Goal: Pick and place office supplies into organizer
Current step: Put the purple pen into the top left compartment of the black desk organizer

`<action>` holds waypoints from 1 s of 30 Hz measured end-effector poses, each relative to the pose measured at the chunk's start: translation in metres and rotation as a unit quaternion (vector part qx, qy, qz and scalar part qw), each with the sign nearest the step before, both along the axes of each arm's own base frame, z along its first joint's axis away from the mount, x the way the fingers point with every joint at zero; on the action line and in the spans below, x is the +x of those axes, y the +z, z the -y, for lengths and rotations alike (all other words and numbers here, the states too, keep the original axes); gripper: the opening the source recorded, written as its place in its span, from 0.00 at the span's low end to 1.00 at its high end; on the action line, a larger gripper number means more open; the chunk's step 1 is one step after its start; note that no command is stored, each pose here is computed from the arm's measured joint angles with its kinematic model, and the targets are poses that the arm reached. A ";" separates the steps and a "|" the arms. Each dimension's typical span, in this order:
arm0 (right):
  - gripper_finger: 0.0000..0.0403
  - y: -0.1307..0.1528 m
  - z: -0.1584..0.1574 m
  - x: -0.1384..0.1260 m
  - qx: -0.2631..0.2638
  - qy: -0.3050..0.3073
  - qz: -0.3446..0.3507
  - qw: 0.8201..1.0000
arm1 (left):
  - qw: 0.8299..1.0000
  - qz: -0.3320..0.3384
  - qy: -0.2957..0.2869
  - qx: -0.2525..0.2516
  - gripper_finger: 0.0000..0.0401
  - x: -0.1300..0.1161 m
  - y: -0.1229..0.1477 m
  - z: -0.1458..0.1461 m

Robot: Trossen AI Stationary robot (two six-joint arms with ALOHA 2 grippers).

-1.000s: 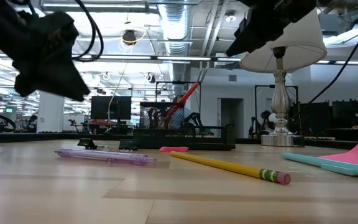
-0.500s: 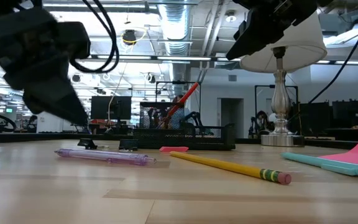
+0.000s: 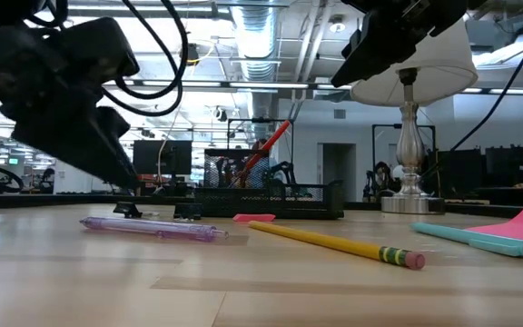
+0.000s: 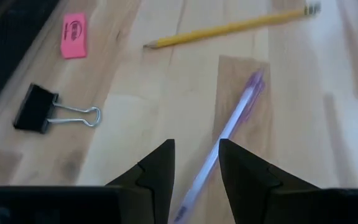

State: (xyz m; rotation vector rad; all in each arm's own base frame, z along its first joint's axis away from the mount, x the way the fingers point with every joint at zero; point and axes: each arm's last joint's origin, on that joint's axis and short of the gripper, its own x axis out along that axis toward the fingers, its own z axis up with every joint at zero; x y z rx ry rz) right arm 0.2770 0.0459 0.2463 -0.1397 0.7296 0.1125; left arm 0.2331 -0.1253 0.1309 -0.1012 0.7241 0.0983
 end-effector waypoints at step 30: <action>0.00 0.000 0.000 0.000 -0.001 0.000 0.000 1.000 | 0.990 0.022 -0.135 0.039 0.29 -0.006 -0.017 -0.023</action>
